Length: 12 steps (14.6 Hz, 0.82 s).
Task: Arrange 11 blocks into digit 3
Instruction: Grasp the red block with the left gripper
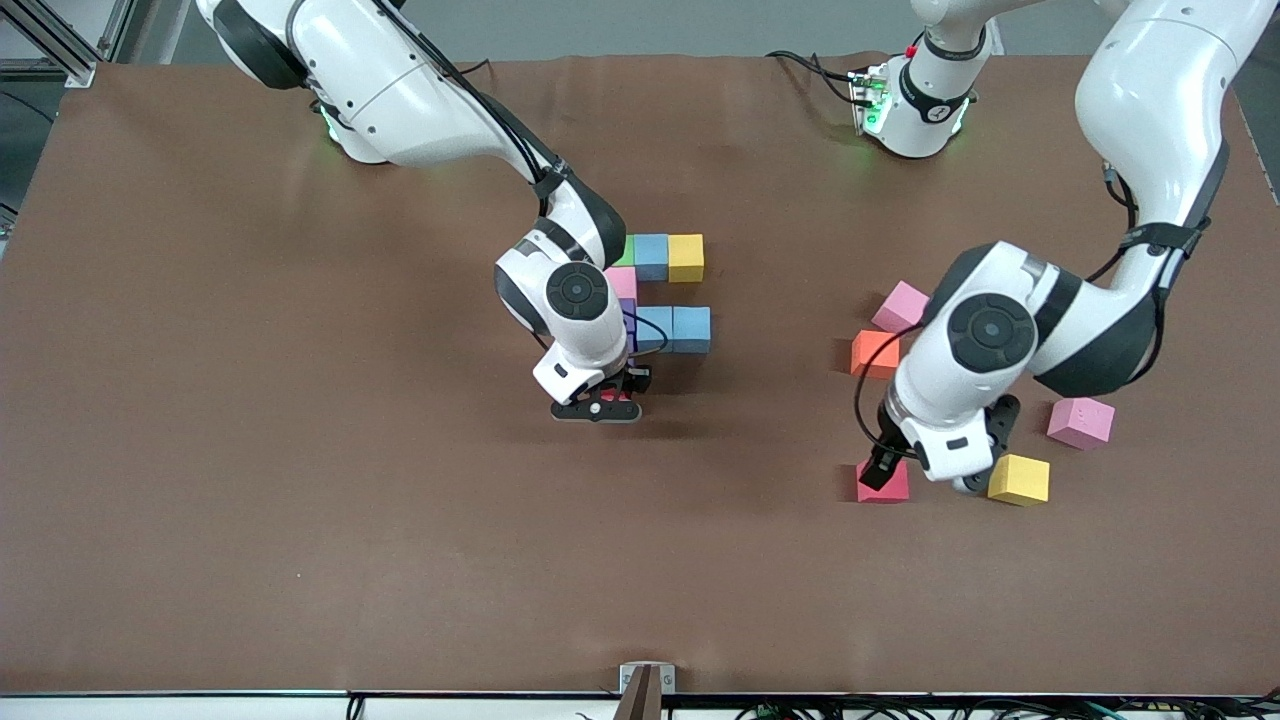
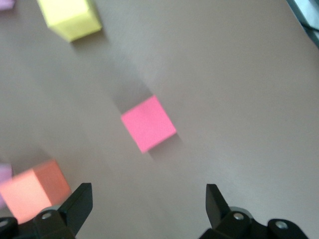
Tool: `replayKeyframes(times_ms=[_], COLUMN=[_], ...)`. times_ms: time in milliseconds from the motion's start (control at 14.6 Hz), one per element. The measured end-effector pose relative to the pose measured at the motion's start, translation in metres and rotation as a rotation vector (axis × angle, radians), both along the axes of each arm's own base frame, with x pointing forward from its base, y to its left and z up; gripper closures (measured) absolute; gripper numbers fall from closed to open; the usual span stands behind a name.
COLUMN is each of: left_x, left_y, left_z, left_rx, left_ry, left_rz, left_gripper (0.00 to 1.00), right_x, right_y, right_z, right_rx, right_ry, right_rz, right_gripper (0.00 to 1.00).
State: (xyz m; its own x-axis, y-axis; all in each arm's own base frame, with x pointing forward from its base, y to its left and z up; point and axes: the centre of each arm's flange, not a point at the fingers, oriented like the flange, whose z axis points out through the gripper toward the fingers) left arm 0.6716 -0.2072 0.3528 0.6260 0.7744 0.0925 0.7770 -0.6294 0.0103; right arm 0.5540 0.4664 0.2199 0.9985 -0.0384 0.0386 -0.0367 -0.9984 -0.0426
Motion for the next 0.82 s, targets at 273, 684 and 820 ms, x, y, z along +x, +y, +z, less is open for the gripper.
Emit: replayKeyframes(times_ms=[273, 684, 820], left_x=[0.025, 0.046, 0.047], left_y=[0.043, 0.063, 0.060], left_z=[-0.029, -0.073, -0.086], left_rx=[0.023, -0.002, -0.017], left_ry=[0.031, 0.014, 0.009], left_rz=[-0.312, -0.658, -0.698], left_gripper=[0.00, 0.02, 0.02], right_x=[-0.002, -0.004, -0.004], right_y=[0.001, 0.003, 0.003], right_z=[0.000, 0.000, 0.000], right_rx=[0.001, 0.001, 0.001], right_ry=[0.003, 0.008, 0.009], right_rz=[-0.009, -0.010, -0.011], right_gripper=[0.44, 0.44, 0.44])
